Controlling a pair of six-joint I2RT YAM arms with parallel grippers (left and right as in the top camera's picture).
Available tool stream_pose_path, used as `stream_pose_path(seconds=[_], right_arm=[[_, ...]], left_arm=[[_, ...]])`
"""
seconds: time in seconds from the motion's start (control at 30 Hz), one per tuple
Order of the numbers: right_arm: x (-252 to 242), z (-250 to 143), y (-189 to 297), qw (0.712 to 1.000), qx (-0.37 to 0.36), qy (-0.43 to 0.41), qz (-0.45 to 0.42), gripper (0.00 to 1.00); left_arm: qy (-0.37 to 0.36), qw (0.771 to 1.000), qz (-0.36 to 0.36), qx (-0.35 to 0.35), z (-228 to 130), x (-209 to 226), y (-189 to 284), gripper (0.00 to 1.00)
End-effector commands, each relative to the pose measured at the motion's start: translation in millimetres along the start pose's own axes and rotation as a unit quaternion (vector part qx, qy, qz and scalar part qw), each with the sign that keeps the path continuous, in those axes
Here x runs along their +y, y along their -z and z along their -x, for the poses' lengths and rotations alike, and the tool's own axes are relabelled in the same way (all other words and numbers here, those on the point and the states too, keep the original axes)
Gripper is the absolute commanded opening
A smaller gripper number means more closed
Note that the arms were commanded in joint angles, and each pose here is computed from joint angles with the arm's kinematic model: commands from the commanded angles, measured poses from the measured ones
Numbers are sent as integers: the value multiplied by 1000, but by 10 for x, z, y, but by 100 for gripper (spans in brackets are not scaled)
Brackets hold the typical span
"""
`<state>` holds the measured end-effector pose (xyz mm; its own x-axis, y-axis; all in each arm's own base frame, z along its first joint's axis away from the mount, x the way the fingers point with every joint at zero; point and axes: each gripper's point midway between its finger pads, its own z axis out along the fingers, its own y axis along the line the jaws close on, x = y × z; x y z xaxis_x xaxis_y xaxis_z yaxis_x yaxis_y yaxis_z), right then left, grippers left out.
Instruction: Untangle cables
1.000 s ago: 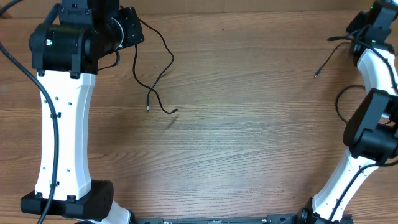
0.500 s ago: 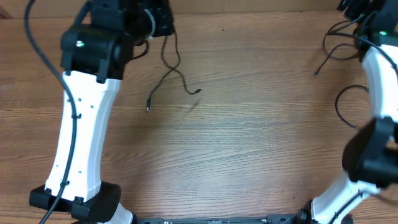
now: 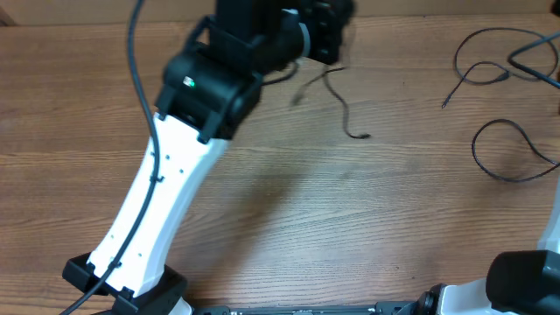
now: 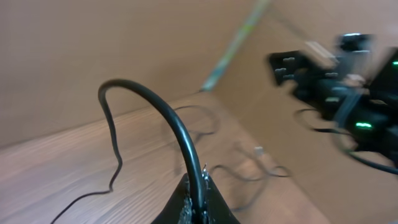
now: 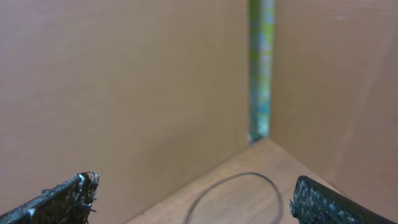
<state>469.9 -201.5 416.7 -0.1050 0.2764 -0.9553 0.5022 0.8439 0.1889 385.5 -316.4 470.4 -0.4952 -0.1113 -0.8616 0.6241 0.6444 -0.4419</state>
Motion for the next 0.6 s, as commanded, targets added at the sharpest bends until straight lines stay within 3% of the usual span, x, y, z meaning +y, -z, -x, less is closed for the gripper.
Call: stream_pose_path(seconds=[0.0,0.2,0.37,0.57], right_arm=[[-183,301,282,999,-32,-5,-15,100],[-260,342,383,999,-32,-7,-22,100],[-145,278,377,1000,-17,-6,11,100],[-151,246,376,1000,-11,-6,10,100]], left_arm=[[-6,998,-61,-6,19,-296,-102,4],[31,999,-16,30,-266,100,-565,4],[38,994,40,98,-937,621,-1271,4],[57,990,61,116,-1534,997,-1977,4]])
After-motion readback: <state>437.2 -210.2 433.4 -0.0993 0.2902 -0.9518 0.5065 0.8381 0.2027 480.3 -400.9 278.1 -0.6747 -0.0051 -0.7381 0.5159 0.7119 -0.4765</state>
